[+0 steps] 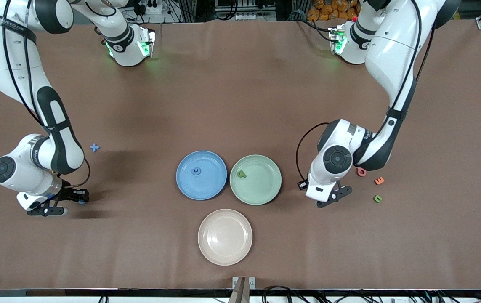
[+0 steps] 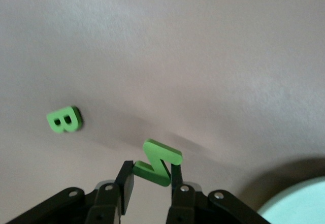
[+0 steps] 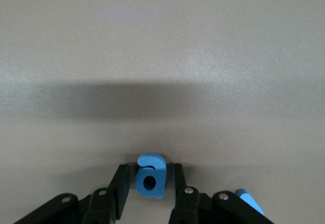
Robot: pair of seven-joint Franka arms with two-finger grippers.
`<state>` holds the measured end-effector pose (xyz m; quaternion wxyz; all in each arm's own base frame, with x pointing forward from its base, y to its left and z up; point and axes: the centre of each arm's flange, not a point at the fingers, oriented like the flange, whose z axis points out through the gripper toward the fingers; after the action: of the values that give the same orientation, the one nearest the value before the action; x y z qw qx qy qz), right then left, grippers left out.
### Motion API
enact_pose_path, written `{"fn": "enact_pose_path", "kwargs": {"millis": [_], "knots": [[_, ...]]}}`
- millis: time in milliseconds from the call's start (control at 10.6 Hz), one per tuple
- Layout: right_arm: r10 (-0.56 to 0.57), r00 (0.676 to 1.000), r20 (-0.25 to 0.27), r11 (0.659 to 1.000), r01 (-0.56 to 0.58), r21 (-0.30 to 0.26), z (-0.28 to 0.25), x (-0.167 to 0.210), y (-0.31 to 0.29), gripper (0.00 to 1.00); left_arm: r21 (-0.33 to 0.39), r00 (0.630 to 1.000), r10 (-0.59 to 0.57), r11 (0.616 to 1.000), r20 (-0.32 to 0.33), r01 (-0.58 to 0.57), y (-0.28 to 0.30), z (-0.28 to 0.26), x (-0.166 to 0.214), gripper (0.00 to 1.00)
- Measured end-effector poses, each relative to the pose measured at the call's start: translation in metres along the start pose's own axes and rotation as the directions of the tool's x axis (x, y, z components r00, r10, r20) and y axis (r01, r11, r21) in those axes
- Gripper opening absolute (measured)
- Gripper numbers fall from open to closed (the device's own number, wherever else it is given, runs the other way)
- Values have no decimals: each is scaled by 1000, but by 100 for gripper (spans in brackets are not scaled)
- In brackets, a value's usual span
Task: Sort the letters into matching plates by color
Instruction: 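Drop the green Z on the green plate with the left gripper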
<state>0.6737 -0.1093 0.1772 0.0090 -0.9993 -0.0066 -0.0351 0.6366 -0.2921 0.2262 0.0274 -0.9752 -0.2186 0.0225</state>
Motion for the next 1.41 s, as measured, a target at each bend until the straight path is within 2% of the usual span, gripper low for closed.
{"fn": "enact_pose_path", "kwargs": {"millis": [94, 188, 376, 470, 1035, 1223, 1317, 1411], "knots": [[0, 1000, 1, 1000, 0, 0, 0, 0, 0, 43, 2, 1000, -16, 1000, 1, 16, 8, -1, -10, 34], [0, 1000, 0, 1000, 0, -1, 0, 0, 0, 37, 2, 999, -34, 999, -1, 34, 18, -1, -23, 34], [1, 1000, -3, 1000, -1, -2, 0, 0, 1, 35, 4, 998, -69, 998, -3, 69, 36, -2, -48, 34], [1, 1000, -4, 1000, -1, -3, 0, 0, 2, 28, 5, 996, -87, 996, -4, 87, 42, -2, -56, 34], [0, 1000, -7, 1000, 0, -2, -1, 1, 0, 27, -83, 968, -253, 964, -8, 251, 76, -31, -80, 34], [9, 1000, -16, 1000, -9, 5, -4, 5, -5, 27, -104, 961, -277, 956, -8, 275, 84, -32, -90, 34], [29, 999, -13, 1000, -29, 13, -6, 8, -11, 27, -110, 960, -279, 955, -9, 276, 85, -33, -90, 40], [55, 998, -8, 998, -54, 19, -8, 9, -18, 27, -110, 960, -281, 954, -10, 278, 84, -33, -89, 52]]}}
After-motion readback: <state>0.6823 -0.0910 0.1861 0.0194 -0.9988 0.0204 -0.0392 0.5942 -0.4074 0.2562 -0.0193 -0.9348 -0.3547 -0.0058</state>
